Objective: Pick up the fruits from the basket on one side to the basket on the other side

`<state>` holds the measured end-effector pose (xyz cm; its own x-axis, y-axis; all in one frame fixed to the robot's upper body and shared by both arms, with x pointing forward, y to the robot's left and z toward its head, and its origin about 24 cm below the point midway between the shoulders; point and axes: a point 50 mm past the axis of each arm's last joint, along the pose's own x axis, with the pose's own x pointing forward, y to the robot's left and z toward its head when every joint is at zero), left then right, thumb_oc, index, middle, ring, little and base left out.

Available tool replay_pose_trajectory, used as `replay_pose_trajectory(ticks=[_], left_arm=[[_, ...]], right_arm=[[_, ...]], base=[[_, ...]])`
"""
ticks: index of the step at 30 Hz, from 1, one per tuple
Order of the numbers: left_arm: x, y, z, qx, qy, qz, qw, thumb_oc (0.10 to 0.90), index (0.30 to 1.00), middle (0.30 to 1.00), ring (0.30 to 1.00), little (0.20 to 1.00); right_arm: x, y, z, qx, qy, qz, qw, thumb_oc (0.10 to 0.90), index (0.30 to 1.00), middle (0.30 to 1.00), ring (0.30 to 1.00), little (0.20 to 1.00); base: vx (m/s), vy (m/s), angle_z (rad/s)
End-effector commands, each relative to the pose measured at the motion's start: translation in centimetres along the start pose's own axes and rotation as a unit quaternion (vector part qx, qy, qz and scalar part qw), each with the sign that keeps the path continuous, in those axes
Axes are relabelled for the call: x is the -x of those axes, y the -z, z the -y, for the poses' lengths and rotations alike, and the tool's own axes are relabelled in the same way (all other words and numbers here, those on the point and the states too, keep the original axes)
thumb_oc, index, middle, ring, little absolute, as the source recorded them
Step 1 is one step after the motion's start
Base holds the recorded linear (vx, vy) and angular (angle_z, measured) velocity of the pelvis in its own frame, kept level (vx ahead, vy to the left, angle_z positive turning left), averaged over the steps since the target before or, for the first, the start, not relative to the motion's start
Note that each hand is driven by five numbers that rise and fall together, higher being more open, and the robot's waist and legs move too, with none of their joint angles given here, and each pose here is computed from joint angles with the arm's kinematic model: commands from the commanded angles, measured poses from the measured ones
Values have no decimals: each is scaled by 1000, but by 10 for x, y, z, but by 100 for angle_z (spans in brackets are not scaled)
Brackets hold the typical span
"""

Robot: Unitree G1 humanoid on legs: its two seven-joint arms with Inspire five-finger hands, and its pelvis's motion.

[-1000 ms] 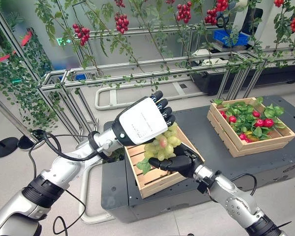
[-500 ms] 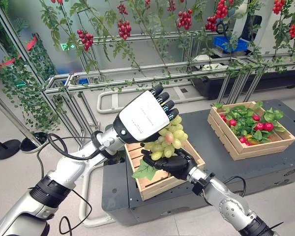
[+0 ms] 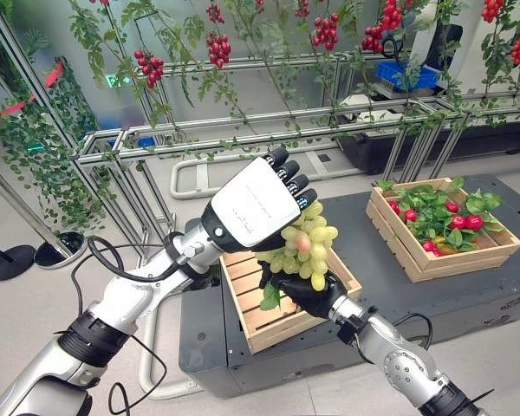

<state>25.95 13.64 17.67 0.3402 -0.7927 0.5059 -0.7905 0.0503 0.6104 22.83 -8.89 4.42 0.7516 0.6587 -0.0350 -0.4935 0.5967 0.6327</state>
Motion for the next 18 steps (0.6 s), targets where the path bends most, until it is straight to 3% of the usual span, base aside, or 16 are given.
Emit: replay_pose_trajectory(ticks=[1, 13, 14, 15, 18], left_arm=[[-7, 34, -11, -18, -48, -71, 996, 400, 300, 300, 300, 300], [5, 40, -10, -27, -34, -92, 995, 400, 300, 300, 300, 300], [5, 42, -11, -29, -37, -93, 995, 400, 300, 300, 300, 300], [5, 43, -11, -31, -38, -95, 994, 400, 300, 300, 300, 300], [6, 45, -15, -40, -42, -96, 994, 400, 300, 300, 300, 300]], right_arm=[[-11, -57, -28, 12, -72, 175, 982, 400, 300, 300, 300, 300], [0, -63, -12, 41, -38, 180, 982, 400, 300, 300, 300, 300], [1, -63, -11, 51, -42, 175, 982, 704, 756, 756, 756, 756], [0, -62, -11, 59, -46, 168, 983, 800, 900, 900, 900, 900], [4, -65, -11, 77, -50, 158, 983, 800, 900, 900, 900, 900]], base=[[0, 0, 0], [0, 0, 0], [0, 0, 0], [0, 0, 0], [0, 0, 0]])
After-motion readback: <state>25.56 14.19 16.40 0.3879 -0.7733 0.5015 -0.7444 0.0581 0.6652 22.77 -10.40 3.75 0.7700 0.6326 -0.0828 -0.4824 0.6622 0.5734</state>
